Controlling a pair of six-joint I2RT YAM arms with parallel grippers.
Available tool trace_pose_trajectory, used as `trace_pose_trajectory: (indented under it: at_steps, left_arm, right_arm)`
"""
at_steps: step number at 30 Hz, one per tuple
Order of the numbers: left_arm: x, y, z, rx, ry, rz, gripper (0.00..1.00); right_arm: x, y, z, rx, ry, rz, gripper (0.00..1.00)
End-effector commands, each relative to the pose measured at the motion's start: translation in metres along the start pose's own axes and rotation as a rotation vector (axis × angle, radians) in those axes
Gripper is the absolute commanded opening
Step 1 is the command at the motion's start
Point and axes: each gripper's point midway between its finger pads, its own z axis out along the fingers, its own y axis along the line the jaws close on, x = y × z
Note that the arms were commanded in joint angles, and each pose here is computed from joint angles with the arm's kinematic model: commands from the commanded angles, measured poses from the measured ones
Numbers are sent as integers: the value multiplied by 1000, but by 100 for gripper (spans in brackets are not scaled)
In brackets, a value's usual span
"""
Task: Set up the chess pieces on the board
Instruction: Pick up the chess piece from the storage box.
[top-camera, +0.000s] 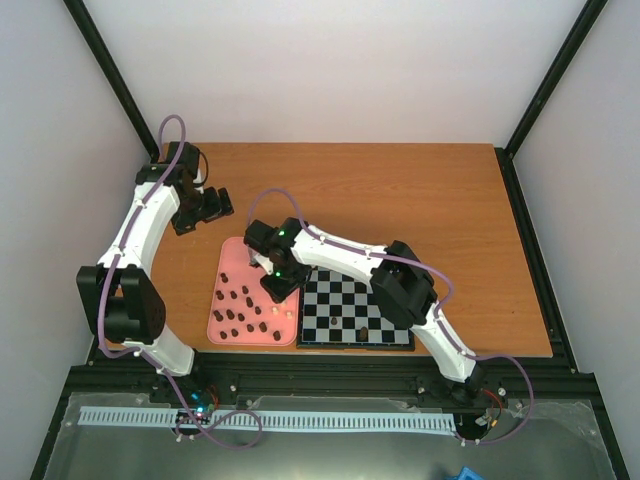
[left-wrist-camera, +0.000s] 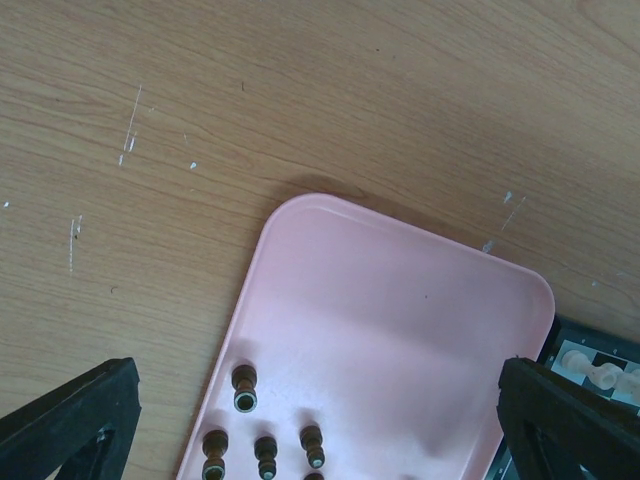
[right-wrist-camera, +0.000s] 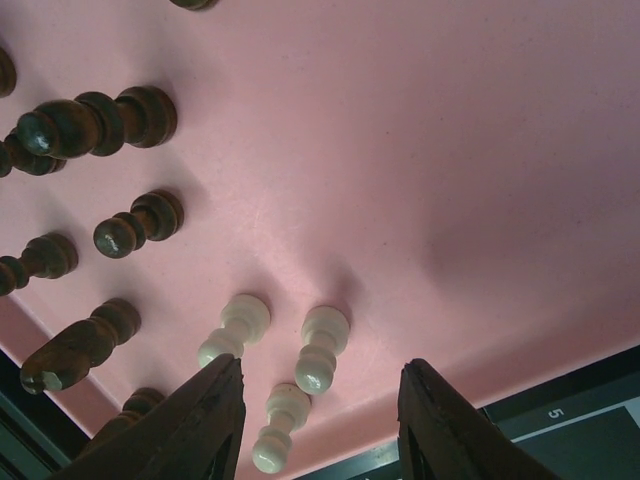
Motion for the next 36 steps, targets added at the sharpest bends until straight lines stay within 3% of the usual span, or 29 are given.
trace_pose_trajectory:
  at_steps: [1, 16, 28, 36]
  left_arm:
    - [-4, -3, -8, 24, -32, 7, 100]
    - [-5, -1, -6, 16, -30, 6, 100]
    - [-5, -2, -5, 16, -26, 7, 100]
    - [-7, -3, -7, 19, -31, 7, 100]
  right_arm:
    - [7, -3, 10, 5, 35, -2, 42]
    - [6, -4, 21, -3, 60, -15, 37]
    - [6, -4, 20, -7, 61, -21, 7]
    - [-15, -28, -46, 44, -86, 50, 4]
